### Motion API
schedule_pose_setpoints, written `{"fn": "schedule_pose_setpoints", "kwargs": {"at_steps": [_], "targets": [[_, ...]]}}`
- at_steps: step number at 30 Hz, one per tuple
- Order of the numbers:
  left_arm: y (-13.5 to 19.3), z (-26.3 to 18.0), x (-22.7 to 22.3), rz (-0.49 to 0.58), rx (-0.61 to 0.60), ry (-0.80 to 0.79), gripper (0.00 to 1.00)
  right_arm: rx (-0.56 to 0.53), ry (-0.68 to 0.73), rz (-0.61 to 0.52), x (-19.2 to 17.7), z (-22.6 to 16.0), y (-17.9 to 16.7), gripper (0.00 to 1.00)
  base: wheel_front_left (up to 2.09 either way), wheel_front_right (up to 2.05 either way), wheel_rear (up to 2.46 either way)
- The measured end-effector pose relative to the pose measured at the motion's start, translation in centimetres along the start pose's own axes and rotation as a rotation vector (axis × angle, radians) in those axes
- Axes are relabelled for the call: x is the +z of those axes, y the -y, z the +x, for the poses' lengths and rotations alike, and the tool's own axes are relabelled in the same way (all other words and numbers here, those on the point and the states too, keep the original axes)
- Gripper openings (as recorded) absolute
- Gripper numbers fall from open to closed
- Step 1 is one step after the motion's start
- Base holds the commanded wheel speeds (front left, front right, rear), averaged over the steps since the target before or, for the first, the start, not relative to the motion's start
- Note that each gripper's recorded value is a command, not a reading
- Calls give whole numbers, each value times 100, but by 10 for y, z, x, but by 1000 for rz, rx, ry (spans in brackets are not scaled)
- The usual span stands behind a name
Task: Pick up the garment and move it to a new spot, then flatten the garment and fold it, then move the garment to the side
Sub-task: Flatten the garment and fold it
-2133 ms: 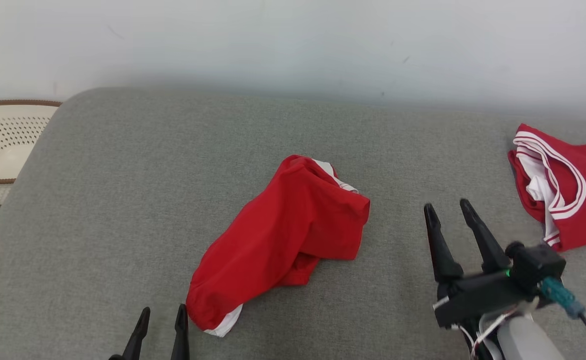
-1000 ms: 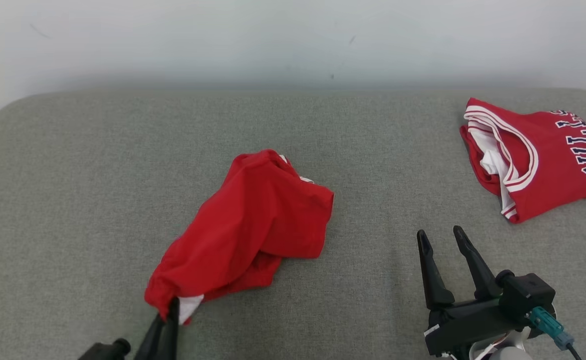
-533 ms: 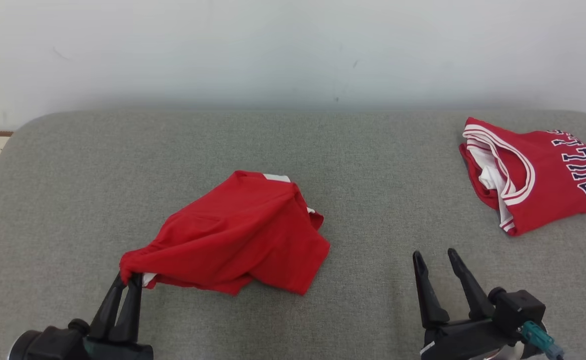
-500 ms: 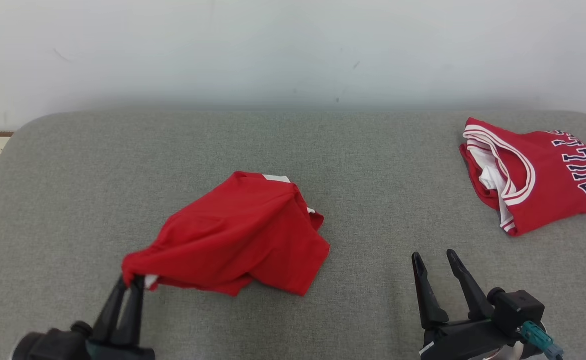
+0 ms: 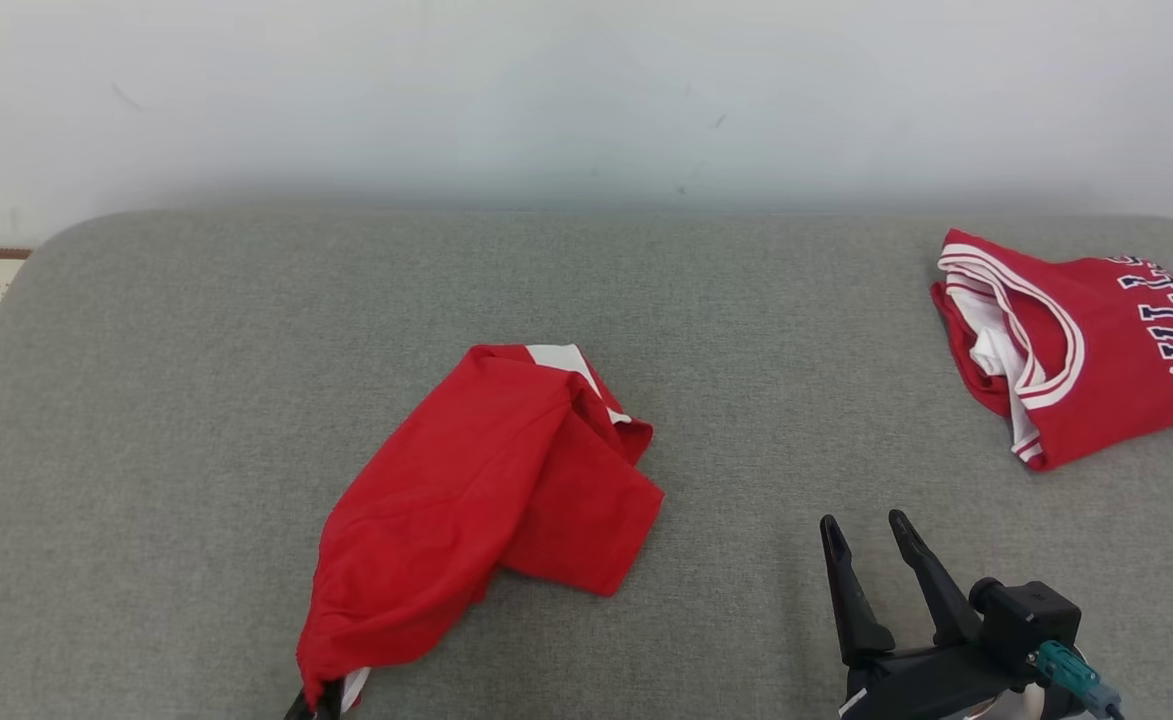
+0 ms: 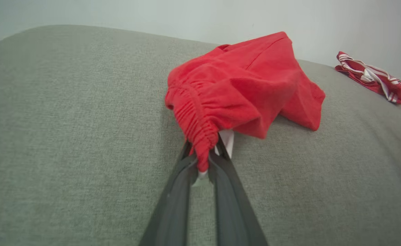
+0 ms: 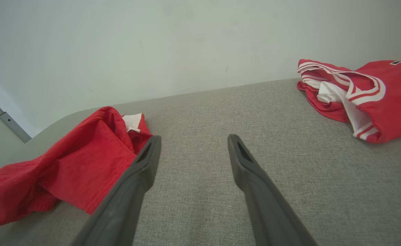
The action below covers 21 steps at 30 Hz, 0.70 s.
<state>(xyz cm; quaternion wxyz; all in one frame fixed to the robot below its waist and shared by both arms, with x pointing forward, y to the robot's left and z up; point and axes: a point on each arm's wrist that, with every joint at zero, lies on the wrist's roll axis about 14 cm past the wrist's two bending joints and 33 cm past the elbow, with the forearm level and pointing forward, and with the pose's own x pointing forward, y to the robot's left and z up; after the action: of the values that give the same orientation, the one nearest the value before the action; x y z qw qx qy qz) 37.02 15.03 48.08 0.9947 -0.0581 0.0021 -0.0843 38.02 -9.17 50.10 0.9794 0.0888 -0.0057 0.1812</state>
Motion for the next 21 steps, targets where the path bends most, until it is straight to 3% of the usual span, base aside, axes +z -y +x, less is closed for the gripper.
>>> {"fn": "schedule_pose_setpoints", "kwargs": {"at_steps": [1, 2, 3, 4, 16, 21], "targets": [[-2, 0, -2, -1, 5, -6, 10, 3, -5, 0, -1, 1, 0, 100, 0, 0, 0], [-3, 1, -2, 0, 7, -8, 58, 6, -9, 0, -2, 2, -1, 100, 0, 0, 0], [-6, 2, -1, -2, 18, -5, 95, 10, -12, 1, -3, 3, -2, 100, 0, 0, 0], [-9, 2, -2, -5, 27, -5, 100, 14, -14, 2, -3, 4, -3, 100, 0, 0, 0], [-19, -24, 0, -55, 116, 12, 100, 73, -52, 38, -15, 12, -23, 100, 0, 0, 0], [-28, -27, 29, -43, 171, 105, 100, 87, -74, 55, -20, 14, -28, 100, 0, 0, 0]]}}
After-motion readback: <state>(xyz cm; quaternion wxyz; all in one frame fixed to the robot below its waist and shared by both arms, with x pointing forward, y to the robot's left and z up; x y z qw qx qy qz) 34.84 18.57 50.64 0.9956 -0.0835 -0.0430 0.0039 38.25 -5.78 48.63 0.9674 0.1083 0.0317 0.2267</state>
